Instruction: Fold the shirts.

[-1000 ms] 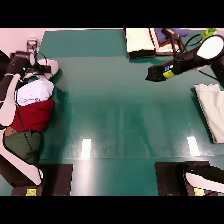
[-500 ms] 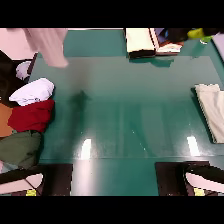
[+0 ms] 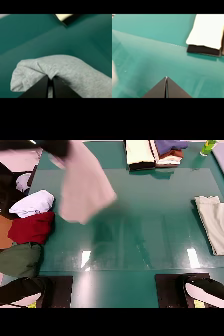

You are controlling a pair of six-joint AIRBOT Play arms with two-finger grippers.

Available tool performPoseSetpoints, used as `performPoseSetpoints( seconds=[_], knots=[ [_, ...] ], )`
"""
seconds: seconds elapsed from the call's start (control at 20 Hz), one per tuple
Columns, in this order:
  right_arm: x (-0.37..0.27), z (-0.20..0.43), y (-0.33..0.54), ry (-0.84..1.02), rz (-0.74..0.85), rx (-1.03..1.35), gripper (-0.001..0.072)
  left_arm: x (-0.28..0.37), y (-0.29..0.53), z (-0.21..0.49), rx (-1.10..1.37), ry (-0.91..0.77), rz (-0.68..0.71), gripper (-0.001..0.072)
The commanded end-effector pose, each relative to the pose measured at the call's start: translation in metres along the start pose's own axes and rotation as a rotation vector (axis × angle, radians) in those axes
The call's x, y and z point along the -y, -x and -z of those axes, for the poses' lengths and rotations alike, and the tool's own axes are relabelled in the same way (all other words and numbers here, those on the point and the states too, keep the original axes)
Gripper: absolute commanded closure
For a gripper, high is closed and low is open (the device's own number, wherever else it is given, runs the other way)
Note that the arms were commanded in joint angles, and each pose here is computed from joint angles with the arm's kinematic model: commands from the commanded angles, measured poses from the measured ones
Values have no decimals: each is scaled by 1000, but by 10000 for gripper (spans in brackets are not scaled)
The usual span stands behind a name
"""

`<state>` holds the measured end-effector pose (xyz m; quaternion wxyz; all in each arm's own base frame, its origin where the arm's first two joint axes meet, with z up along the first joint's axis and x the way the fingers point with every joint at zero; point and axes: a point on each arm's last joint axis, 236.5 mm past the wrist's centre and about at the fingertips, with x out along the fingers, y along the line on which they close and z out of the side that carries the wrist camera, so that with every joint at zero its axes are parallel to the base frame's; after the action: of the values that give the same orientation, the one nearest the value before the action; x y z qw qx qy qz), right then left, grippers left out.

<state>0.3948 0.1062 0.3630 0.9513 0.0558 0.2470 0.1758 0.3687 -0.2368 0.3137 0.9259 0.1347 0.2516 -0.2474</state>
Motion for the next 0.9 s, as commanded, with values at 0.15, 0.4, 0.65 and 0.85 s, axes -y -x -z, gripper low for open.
performPoseSetpoints(
  seconds=[0.15, 0.4, 0.65, 0.85],
  knots=[
    [15, 19, 1, -41, 32, -43, 696, 146, -100, 128, -378, -17, 339, 683],
    [16, 27, -3, -43, 31, -79, 696, 123, -139, 121, -314, 3, 251, 83],
    [16, 32, -4, -44, 31, -100, 696, 44, -176, 153, -409, 227, 150, 82],
    [16, 32, -4, -44, 31, -101, 696, 54, -225, 207, -543, 340, 200, 82]
  ],
)
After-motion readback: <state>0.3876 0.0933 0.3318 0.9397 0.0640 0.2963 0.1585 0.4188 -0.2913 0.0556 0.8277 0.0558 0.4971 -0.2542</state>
